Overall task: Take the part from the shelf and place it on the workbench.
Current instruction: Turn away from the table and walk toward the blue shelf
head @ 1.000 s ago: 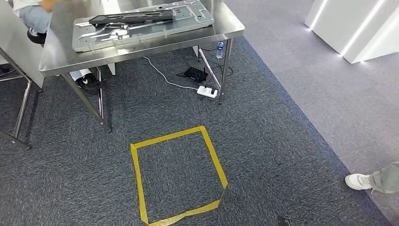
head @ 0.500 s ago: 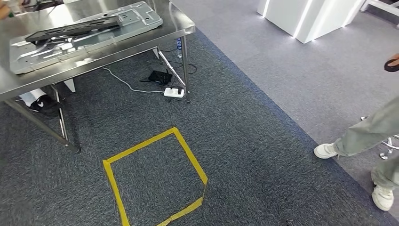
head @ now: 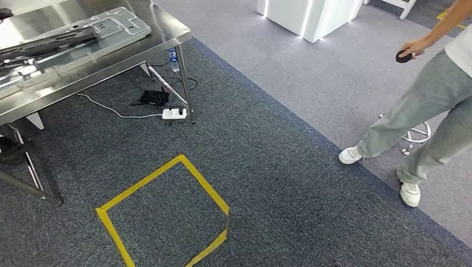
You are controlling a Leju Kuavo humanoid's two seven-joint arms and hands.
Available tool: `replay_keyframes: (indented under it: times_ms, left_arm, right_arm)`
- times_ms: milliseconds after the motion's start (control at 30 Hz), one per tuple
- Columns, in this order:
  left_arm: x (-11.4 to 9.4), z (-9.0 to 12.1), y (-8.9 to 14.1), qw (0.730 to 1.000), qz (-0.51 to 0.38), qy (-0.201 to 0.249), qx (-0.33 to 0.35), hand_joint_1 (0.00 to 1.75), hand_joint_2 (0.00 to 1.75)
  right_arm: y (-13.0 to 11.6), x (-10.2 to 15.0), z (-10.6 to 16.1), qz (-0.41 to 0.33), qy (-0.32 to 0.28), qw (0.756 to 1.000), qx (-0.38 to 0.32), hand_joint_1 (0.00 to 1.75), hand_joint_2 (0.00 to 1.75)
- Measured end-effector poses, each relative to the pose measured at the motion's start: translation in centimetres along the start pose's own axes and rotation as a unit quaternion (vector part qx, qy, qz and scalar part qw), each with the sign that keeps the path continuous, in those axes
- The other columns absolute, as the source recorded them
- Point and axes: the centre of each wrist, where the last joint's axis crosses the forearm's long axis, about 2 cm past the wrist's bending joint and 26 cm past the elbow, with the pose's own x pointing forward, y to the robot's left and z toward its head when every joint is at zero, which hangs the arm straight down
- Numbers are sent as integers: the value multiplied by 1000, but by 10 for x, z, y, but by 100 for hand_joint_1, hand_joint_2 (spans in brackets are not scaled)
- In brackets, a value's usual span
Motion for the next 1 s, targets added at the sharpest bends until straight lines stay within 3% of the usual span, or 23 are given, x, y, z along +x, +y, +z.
replay_keyframes:
  times_ms: [1000]
  left_arm:
    - [-3, 0, -2, 999, -6, 28, -19, 0, 0]
  right_arm:
    - [-5, -2, -3, 6, 2, 1000, -6, 0, 0]
